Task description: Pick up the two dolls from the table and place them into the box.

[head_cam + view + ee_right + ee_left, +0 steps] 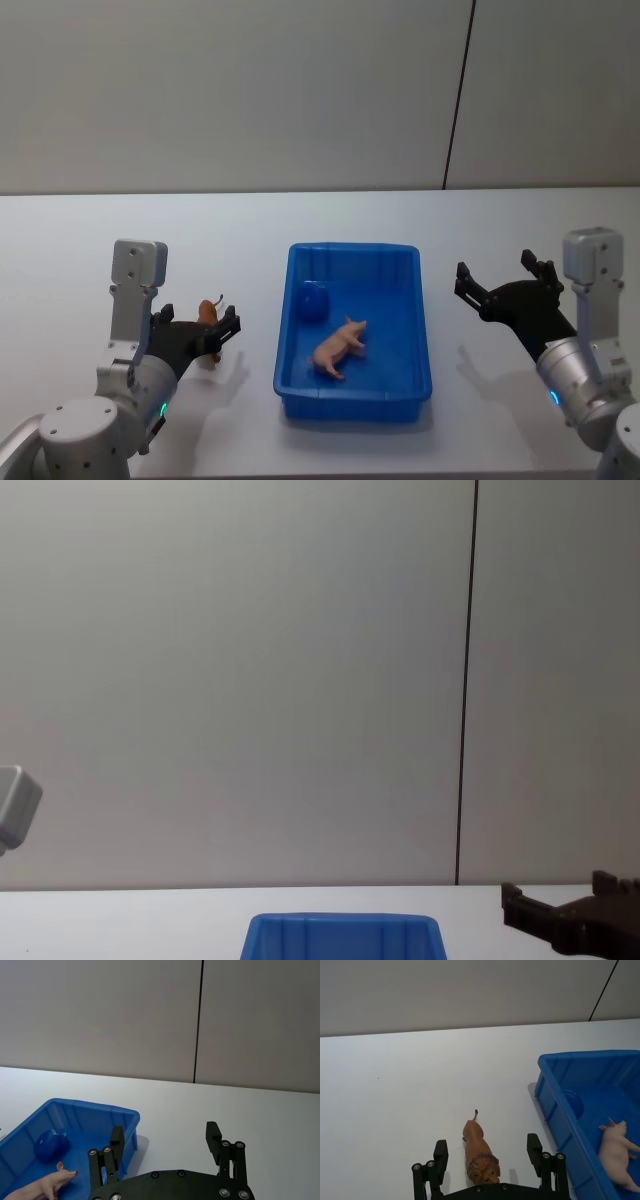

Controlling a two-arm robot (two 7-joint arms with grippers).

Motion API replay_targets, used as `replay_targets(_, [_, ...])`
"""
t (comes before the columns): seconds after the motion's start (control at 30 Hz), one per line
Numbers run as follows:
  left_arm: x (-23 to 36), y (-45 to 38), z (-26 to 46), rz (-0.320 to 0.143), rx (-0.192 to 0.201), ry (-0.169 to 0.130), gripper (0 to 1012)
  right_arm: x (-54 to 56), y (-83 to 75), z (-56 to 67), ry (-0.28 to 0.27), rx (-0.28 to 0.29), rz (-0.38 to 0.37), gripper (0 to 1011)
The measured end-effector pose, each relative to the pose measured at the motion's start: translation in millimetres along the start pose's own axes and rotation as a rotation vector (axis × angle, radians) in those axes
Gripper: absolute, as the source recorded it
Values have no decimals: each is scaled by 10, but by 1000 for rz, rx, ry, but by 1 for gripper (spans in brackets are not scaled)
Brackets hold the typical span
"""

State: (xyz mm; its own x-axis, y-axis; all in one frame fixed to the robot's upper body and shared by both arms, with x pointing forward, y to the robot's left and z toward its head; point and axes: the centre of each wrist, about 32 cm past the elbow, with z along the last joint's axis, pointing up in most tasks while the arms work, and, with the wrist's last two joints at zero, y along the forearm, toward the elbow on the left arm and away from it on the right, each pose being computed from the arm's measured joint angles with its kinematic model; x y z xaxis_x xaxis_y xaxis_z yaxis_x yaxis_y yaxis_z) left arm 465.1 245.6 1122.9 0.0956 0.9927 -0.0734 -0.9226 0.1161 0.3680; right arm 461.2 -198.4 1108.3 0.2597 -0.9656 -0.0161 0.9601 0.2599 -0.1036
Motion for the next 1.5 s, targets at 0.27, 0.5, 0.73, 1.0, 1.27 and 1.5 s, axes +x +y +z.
replay_targets(0.27, [56, -111, -46, 5, 5, 37, 1001, 0, 0, 0, 0, 0, 0, 1001])
replay_targets(0.5, [92, -200, -91, 7, 12, 73, 1001, 0, 0, 0, 0, 0, 0, 1001])
replay_targets(0.73, [106, -277, -128, 10, 24, 101, 1001, 0, 0, 0, 0, 0, 0, 1001])
replay_targets(1.0, [116, -334, -146, 15, 37, 116, 883, 0, 0, 0, 0, 0, 0, 1001])
replay_targets(1.27, [113, -376, -142, 12, 57, 122, 647, 0, 0, 0, 0, 0, 0, 1001])
replay_targets(1.5, [92, -384, -124, 4, 58, 122, 467, 0, 0, 0, 0, 0, 0, 1001])
